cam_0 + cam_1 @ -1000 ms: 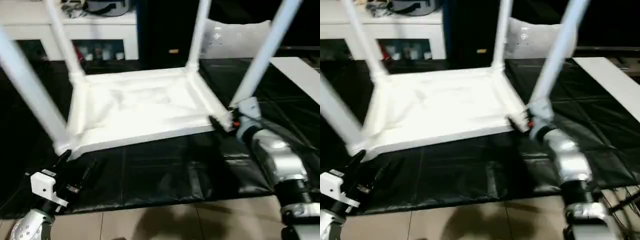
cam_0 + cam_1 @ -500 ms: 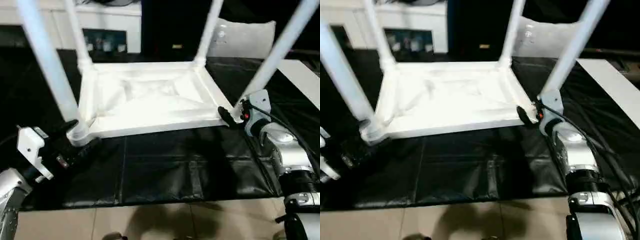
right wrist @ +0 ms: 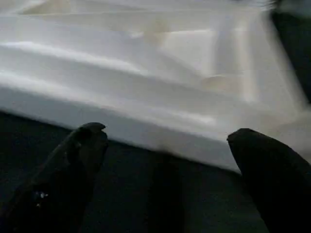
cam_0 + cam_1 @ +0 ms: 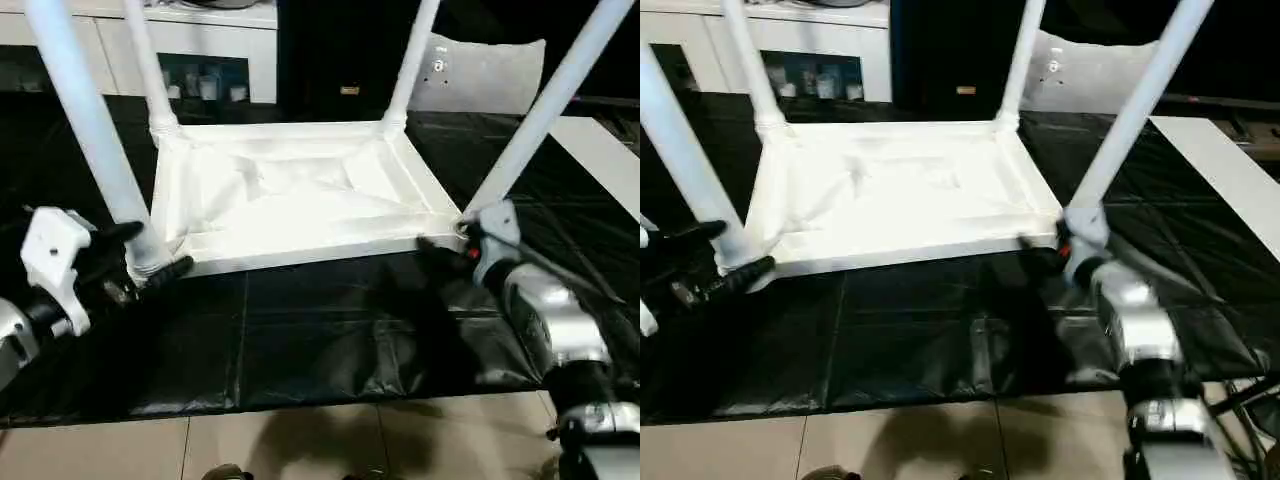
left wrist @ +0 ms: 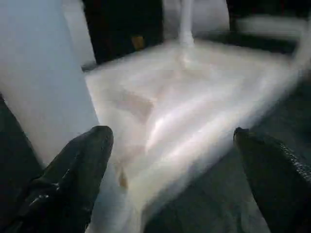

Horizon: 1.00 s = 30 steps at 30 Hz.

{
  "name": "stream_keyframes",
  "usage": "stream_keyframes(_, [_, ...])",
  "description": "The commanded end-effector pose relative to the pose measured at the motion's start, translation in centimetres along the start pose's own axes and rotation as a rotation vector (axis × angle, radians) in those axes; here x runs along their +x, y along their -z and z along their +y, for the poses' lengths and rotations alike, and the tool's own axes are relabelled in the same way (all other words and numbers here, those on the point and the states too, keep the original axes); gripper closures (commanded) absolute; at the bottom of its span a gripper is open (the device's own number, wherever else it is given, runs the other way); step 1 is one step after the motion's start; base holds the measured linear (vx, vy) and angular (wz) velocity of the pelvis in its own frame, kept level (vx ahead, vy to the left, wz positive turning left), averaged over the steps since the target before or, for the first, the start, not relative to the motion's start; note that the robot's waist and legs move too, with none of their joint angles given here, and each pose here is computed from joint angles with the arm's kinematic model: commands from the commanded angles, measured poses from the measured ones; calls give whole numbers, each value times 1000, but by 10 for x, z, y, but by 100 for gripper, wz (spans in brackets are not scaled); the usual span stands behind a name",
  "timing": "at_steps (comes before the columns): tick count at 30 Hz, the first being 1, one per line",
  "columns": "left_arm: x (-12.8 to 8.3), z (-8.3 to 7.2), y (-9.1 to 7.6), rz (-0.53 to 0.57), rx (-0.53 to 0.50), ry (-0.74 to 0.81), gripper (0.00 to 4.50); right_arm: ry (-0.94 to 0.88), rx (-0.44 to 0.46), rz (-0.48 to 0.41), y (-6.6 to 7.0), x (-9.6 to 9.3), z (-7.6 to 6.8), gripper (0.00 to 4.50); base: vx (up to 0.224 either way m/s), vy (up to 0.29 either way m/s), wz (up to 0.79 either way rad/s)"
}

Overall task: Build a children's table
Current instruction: Rotate table base

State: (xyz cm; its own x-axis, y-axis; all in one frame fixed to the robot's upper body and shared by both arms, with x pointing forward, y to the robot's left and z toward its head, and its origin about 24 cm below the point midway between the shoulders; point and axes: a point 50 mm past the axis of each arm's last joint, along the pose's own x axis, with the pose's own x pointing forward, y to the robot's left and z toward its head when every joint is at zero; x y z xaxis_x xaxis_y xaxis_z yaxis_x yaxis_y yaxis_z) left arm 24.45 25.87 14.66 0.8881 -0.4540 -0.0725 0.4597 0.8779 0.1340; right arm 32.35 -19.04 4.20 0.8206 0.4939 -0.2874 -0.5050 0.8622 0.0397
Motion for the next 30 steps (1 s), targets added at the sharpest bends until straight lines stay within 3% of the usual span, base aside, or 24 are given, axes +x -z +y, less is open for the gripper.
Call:
stream_keyframes(1, [5,6,1,22,-3,-56,7,-57,-39,10,-1,2,10,0,0,0,0])
stream_keyframes(7, [-4,2,9,87,-44,-13,7,-82,-30,9,0,0,17,0,0,0,0])
stream_keyframes(11, [-10,-19,10,83,-114,172,7,-108,-47,5,-4,0,19,0,0,0,0])
stream_keyframes(13, [-12,-20,10,85,-120,181,7,-109,-54,3,-6,1,19,0,0,0,0])
stream_keyframes(17, [-17,-13,11,103,-99,119,7,-120,-52,13,-7,1,20,0,0,0,0])
stream_keyframes(18, [-26,-2,15,135,-78,69,7,-137,-57,20,-7,2,21,0,0,0,0])
stream_keyframes(24, [-42,22,22,182,-45,-19,7,-188,-37,10,-7,3,28,0,0,0,0])
stream_keyframes(27, [-40,37,26,187,-21,-103,7,-182,-36,38,-3,5,30,0,0,0,0])
stream_keyframes(30, [-30,42,26,151,-9,-113,7,-149,-34,68,2,6,29,0,0,0,0])
